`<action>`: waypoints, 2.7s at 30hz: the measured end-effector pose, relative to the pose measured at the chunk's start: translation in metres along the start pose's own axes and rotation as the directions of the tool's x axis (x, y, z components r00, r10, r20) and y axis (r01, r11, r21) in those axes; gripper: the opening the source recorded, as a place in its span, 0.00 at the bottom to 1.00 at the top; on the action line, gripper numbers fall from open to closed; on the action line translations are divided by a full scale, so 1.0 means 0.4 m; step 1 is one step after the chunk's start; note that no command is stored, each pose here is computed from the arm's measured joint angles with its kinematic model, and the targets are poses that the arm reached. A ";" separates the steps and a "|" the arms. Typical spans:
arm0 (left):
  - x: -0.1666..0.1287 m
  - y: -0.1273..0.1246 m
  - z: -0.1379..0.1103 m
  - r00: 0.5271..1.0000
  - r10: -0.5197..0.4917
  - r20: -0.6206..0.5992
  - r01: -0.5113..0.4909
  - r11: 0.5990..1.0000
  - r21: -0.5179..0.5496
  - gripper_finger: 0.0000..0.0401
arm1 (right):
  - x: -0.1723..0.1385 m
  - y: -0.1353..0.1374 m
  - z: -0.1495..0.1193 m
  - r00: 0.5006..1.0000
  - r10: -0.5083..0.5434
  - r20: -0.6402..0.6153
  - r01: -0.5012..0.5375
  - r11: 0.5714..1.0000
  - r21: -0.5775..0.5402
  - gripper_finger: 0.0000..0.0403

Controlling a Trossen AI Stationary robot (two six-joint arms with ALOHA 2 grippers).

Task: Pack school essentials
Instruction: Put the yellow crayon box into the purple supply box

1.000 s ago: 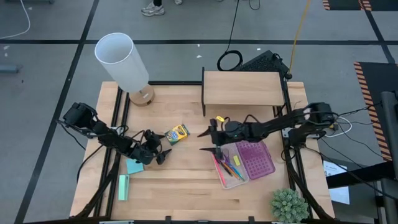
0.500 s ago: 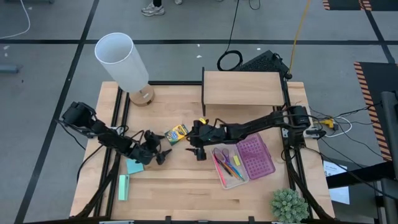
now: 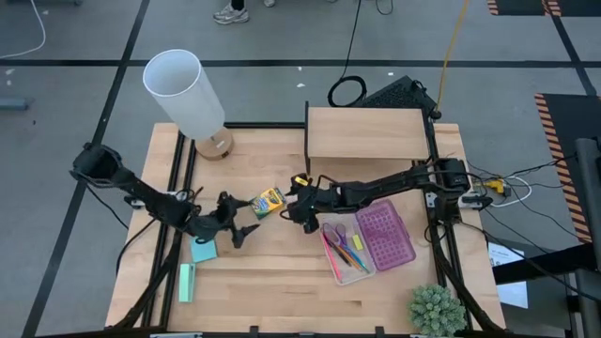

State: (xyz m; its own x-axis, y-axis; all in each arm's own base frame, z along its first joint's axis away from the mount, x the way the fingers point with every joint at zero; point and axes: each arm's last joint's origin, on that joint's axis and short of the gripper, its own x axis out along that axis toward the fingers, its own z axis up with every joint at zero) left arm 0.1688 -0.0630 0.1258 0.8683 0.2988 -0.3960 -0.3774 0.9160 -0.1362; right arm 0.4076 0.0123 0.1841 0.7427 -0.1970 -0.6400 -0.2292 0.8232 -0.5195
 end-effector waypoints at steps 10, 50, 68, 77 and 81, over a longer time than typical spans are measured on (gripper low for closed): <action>0.026 0.063 0.030 0.992 0.124 -0.010 -0.123 0.989 0.078 0.88 | 0.018 -0.066 -0.038 0.996 0.067 0.057 -0.074 0.989 0.129 0.63; 0.053 0.075 0.008 0.988 0.121 -0.091 -0.115 0.991 0.067 0.67 | 0.081 -0.013 -0.087 0.999 0.038 0.029 -0.047 0.894 0.446 0.63; 0.073 0.125 0.015 0.971 0.198 -0.136 -0.200 0.980 -0.002 0.66 | 0.081 -0.013 -0.079 0.994 0.058 0.093 -0.094 0.884 0.458 0.63; 0.063 0.116 0.036 0.989 0.106 -0.107 -0.115 0.989 -0.088 0.66 | 0.084 0.025 -0.124 0.991 0.039 0.130 -0.101 0.848 0.520 0.63; 0.047 0.108 0.051 0.995 0.061 -0.076 -0.067 0.994 -0.087 0.66 | 0.083 0.037 -0.124 0.990 0.047 0.133 -0.110 0.845 0.524 0.63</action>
State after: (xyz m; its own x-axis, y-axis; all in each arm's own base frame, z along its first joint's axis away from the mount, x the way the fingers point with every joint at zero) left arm 0.1755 -0.0123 0.1311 0.8167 0.3328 -0.4714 -0.4618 0.8668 -0.1880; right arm 0.3976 -0.0085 0.1271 0.8080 -0.0857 -0.5830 0.0541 0.9960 -0.0713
